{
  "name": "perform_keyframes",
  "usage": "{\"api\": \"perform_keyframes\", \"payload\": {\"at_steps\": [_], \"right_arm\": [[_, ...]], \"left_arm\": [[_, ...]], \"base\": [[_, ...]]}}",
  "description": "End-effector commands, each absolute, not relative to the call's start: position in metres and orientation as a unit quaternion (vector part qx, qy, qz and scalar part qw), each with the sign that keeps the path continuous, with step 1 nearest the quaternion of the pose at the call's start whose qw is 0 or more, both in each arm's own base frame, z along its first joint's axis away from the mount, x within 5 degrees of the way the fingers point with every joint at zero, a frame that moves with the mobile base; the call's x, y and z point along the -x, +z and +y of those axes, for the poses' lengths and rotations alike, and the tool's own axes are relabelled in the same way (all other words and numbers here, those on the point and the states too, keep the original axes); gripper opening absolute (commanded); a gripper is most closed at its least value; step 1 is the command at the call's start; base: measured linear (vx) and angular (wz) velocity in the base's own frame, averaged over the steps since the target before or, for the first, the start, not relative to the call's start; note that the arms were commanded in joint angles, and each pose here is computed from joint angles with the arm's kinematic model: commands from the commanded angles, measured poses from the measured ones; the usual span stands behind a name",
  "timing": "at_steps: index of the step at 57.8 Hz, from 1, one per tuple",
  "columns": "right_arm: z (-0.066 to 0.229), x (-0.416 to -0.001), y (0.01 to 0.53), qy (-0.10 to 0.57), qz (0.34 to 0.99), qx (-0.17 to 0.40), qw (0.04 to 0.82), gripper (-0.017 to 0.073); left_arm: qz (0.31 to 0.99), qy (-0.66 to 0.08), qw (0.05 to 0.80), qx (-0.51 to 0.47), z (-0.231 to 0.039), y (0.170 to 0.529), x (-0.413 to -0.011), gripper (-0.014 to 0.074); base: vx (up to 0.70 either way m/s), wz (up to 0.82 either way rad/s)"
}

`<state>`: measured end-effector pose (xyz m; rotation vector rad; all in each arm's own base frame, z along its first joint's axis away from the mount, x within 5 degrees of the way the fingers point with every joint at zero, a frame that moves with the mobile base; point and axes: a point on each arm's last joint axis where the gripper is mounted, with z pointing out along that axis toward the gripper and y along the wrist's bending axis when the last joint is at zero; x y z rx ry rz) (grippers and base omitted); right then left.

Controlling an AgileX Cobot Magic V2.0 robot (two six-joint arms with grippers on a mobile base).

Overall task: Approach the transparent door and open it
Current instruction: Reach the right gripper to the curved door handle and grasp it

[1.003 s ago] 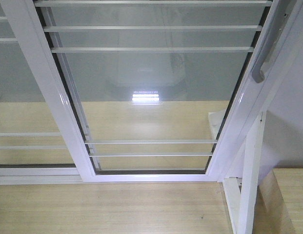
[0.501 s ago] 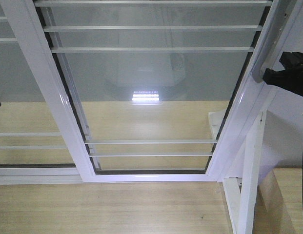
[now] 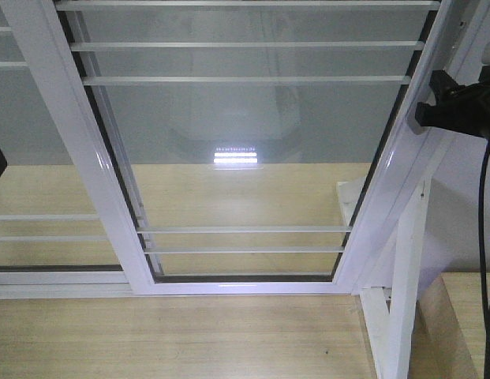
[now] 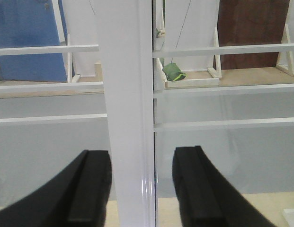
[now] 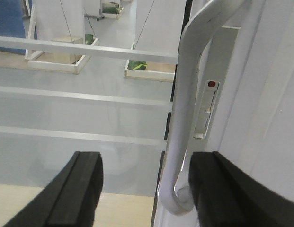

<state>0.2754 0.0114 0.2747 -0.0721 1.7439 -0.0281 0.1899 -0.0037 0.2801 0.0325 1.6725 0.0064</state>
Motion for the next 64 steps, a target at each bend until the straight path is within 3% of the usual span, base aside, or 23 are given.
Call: {"api": "perform_keyframes", "payload": {"at_steps": [1, 7, 33, 46, 64], "right_arm": [[0.004, -0.288, 0.294, -0.023, 0.716, 0.009, 0.698, 0.0477], [-0.005, -0.307, 0.293, -0.030, 0.712, -0.017, 0.701, 0.0473], [-0.007, -0.396, 0.284, -0.055, 0.713, 0.005, 0.699, 0.0473], [-0.008, -0.418, 0.278, -0.062, 0.713, 0.010, 0.699, 0.0464], [-0.008, -0.423, 0.277, -0.061, 0.712, 0.009, 0.699, 0.0340]], "left_arm": [[0.694, 0.002, 0.720, -0.008, -0.003, 0.302, -0.192, 0.0450], [0.694, 0.002, 0.720, -0.008, -0.003, 0.302, -0.192, 0.0450], [0.694, 0.002, 0.720, -0.008, -0.003, 0.302, -0.192, 0.0449], [0.694, 0.002, 0.720, -0.008, -0.003, 0.302, -0.192, 0.0449], [0.694, 0.002, 0.720, -0.008, -0.003, 0.302, -0.192, 0.0449]], "base": [[0.00, 0.00], [0.00, 0.00], [0.00, 0.00], [0.00, 0.00], [0.00, 0.00]]}}
